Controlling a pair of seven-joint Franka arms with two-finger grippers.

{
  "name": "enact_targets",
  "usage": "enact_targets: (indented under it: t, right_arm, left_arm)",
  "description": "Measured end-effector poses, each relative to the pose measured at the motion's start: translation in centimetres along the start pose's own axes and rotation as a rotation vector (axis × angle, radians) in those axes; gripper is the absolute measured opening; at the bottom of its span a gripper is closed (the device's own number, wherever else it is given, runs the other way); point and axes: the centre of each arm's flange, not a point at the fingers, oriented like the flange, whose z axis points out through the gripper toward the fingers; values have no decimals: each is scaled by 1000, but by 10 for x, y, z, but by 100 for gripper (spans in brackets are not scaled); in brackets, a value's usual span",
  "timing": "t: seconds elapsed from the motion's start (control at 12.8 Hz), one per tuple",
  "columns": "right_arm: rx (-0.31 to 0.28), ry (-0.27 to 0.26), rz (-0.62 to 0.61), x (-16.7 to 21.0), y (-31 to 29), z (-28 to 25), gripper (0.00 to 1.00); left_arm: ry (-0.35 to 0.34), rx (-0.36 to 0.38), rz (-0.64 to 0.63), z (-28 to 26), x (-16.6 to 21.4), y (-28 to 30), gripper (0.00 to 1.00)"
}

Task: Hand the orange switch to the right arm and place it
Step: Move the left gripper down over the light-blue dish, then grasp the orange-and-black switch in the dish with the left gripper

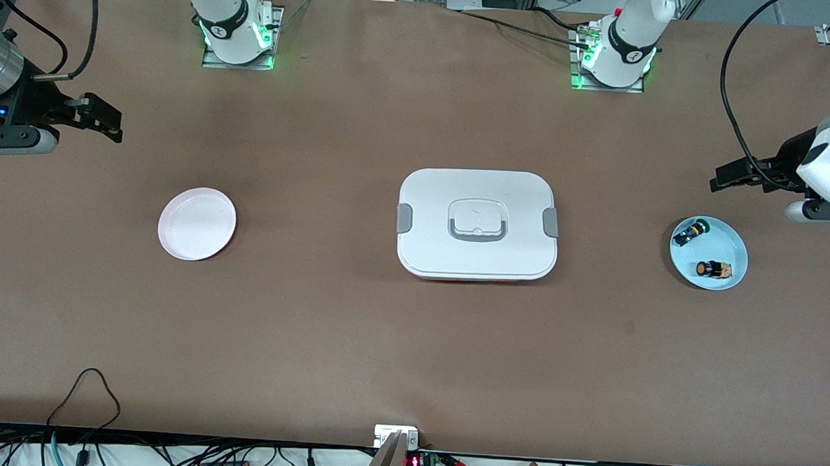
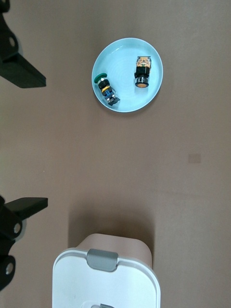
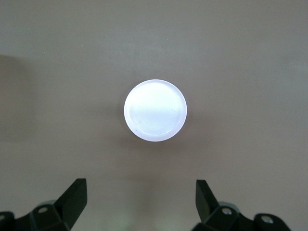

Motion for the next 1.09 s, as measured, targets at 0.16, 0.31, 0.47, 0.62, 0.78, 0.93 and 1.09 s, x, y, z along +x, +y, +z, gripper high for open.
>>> enact_targets:
  t: [0.16,0.31,0.47,0.62,0.78,0.93,1.09]
  right_arm:
    - [0,0,0,0,0,0,100]
    - [0,-1,0,0,0,0,100]
    - [-1,-3,-3,1,-2,2,100]
    - [-1,-7,-7,2,-4,4,100]
    - [-2,-9,-7,3,-4,5,100]
    - [-2,-9,-8,3,-5,5,100]
    - [-2,-9,-8,3,-5,5,100]
  left_arm:
    - [-22,-1,-3,7,2,0,100]
    - [-85,0,-28,17,-1,-3,100]
    - [-111,0,-45,29,5,-10,100]
    - [-132,28,-68,49,17,-29,100]
    - [-108,83,-45,69,35,-56,100]
    - [-95,98,-26,94,52,-72,100]
    - [-72,106,-11,126,71,-93,100]
